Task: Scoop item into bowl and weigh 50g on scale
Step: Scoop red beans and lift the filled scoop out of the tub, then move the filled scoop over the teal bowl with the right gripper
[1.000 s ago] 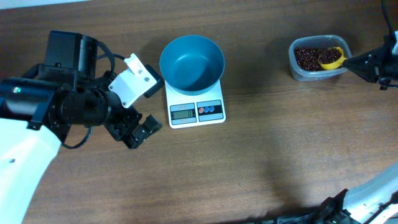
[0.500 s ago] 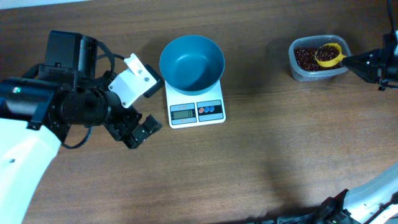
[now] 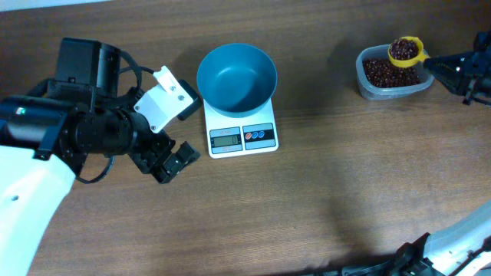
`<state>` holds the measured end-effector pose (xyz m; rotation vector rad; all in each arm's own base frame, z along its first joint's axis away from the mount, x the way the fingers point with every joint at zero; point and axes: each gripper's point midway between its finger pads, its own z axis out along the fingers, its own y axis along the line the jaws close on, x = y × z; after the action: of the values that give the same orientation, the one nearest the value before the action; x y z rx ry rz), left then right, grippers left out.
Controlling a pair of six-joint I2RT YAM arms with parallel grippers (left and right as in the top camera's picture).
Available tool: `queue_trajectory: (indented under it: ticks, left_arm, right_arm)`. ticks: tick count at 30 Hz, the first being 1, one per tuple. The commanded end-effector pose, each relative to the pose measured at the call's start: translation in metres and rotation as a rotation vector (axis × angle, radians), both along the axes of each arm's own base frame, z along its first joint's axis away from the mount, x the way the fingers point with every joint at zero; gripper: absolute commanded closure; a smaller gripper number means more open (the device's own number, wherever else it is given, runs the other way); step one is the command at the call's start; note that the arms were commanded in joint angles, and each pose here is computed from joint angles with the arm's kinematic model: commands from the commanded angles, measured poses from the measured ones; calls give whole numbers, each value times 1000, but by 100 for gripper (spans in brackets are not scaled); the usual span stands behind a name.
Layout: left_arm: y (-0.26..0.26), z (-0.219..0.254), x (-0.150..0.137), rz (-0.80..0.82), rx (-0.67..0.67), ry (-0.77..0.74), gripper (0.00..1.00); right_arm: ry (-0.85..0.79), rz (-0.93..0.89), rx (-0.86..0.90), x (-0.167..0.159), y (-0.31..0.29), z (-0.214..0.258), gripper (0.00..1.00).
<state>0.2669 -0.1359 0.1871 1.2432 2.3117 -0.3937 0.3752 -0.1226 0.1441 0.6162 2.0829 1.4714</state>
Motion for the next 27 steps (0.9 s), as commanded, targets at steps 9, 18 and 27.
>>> queue_trajectory:
  ticks: [9,18,27]
  left_arm:
    - [-1,-2,-1,4,-8,14,1]
    - [-1,-2,-1,4,-8,14,1]
    - [-1,-2,-1,4,-8,14,1]
  right_arm:
    - [-163,134,159,19,59,34,96]
    - [-155,455,221,19,189,41,96]
    - [-225,635,171,16,253,37,96]
